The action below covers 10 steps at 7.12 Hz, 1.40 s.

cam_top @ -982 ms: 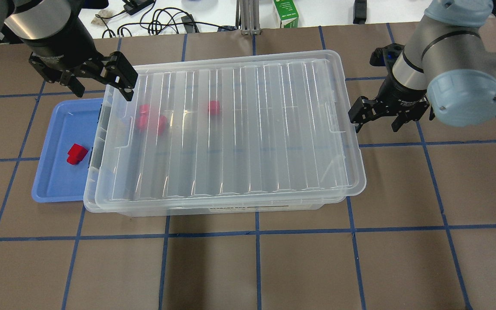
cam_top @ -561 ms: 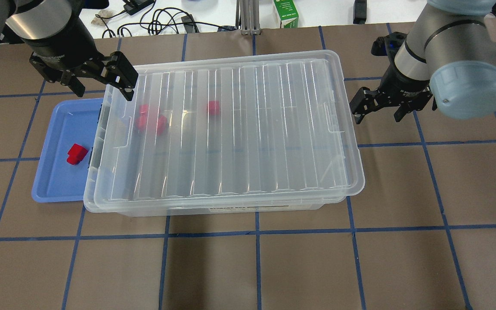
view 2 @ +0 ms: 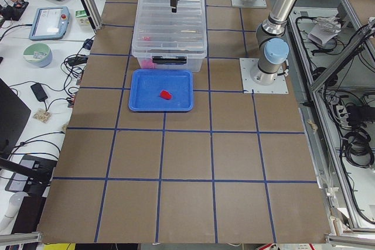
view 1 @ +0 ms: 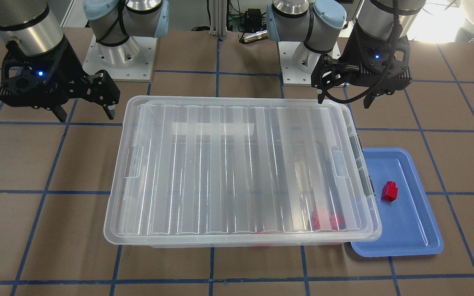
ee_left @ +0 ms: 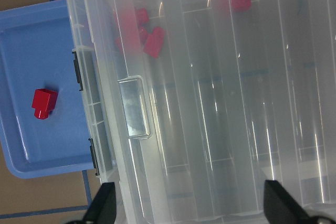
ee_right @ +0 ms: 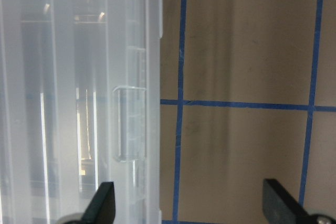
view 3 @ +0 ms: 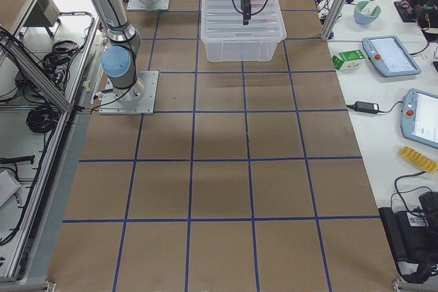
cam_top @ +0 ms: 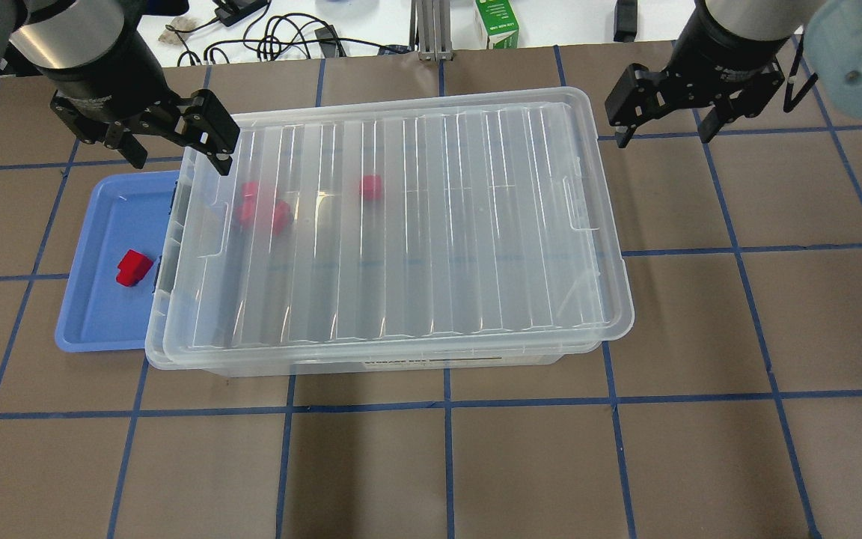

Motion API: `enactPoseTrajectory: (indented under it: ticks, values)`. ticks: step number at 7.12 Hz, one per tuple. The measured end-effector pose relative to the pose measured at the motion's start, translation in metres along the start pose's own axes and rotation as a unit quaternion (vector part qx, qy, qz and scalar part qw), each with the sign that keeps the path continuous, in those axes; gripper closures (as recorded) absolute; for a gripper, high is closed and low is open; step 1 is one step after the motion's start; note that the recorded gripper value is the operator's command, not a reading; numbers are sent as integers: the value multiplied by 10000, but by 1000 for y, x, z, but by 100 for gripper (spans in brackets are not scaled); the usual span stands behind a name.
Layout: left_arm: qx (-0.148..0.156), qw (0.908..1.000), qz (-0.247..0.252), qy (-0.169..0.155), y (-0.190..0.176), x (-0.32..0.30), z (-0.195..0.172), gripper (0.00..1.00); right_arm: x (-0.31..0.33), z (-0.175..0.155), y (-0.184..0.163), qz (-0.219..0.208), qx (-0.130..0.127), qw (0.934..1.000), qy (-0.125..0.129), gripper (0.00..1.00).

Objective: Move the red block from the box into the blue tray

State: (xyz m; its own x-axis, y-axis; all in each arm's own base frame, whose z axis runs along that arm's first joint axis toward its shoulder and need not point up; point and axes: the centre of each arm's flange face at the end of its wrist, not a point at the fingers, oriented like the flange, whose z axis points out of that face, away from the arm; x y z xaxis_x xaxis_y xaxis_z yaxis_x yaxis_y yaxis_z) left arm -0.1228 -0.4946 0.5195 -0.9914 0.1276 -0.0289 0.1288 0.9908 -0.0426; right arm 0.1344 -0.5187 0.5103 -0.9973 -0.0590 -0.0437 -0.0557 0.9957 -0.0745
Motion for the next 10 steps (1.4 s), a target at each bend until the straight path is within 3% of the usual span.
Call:
enactPoseTrajectory:
  ticks: [10]
  values:
    - [-185,9993,-336,37,-6,3,11,0,-13,-12,-3,-54,-147,9997,210,0]
